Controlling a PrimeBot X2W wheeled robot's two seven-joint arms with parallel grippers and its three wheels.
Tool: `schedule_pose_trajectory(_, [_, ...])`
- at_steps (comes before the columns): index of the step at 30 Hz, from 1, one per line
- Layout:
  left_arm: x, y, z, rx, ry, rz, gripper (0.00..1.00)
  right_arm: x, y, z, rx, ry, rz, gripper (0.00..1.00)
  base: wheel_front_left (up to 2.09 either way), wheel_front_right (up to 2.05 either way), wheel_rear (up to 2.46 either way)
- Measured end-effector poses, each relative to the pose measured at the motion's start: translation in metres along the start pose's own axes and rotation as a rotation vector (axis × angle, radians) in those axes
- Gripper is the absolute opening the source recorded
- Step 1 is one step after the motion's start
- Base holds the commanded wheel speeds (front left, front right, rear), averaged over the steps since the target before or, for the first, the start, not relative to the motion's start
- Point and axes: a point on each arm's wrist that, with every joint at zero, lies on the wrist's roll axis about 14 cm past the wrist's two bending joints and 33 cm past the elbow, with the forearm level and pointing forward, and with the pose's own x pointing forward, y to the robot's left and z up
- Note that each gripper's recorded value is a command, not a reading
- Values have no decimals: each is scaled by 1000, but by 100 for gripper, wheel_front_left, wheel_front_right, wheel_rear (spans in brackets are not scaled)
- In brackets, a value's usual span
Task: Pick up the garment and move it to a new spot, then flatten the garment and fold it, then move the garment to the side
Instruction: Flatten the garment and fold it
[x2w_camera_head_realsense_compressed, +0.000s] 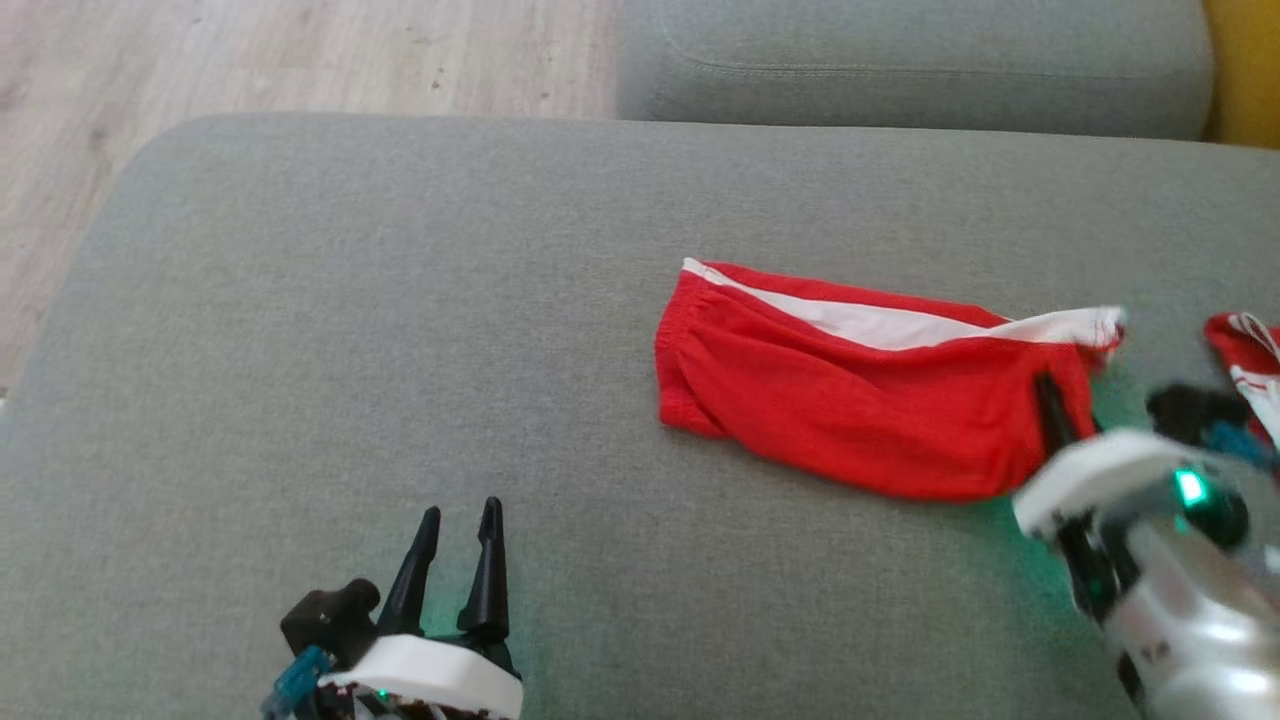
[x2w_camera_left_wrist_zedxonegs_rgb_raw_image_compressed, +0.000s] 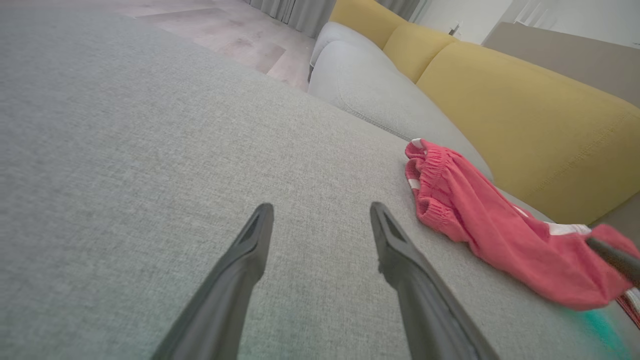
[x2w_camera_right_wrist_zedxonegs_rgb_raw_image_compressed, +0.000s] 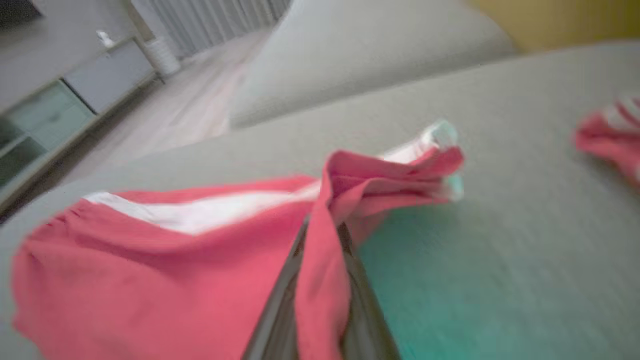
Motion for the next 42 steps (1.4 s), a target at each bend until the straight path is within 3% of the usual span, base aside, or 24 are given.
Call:
schedule_pose_trajectory(3, [-2,1,0,1,0,3,100,14,35,33,-29,-89,98,0,0,0,0])
schedule_pose_trajectory(6, [-6,4,0,0,-2,13,100,23,94,66,-56,-184,247,0,0,0,0])
schedule_pose_trajectory(8, [-9,8,0,-1,-6,27,100,24,137,72,-70,-205,345,0,0,0,0])
schedule_pose_trajectory(10, [-15,15,1,-3,-13,52,100,20,189,49,-94,-158,463,0,0,0,0])
schedule_pose_trajectory(11, [-17,17,1,-4,-13,59,100,18,202,38,-116,-127,492,44,0,0,0])
schedule_pose_trajectory(12, [-19,19,0,-4,-13,67,100,17,211,26,-137,-96,516,100,0,0,0])
schedule_pose_trajectory(16, [-26,26,1,11,-17,90,100,13,232,13,-163,-64,571,100,0,0,0])
schedule_pose_trajectory(21, [-19,24,5,47,-20,74,100,8,226,41,-134,-160,554,100,0,0,0])
schedule_pose_trajectory(26, [-8,15,10,114,-24,35,100,3,161,60,-107,-252,378,100,0,0,0])
schedule_pose_trajectory(32, [3,1,25,232,-63,-10,100,-23,76,38,-132,-247,148,100,0,0,0])
schedule_pose_trajectory(42, [-9,-11,20,309,-71,-38,100,-64,26,7,-135,-222,-8,100,0,0,0])
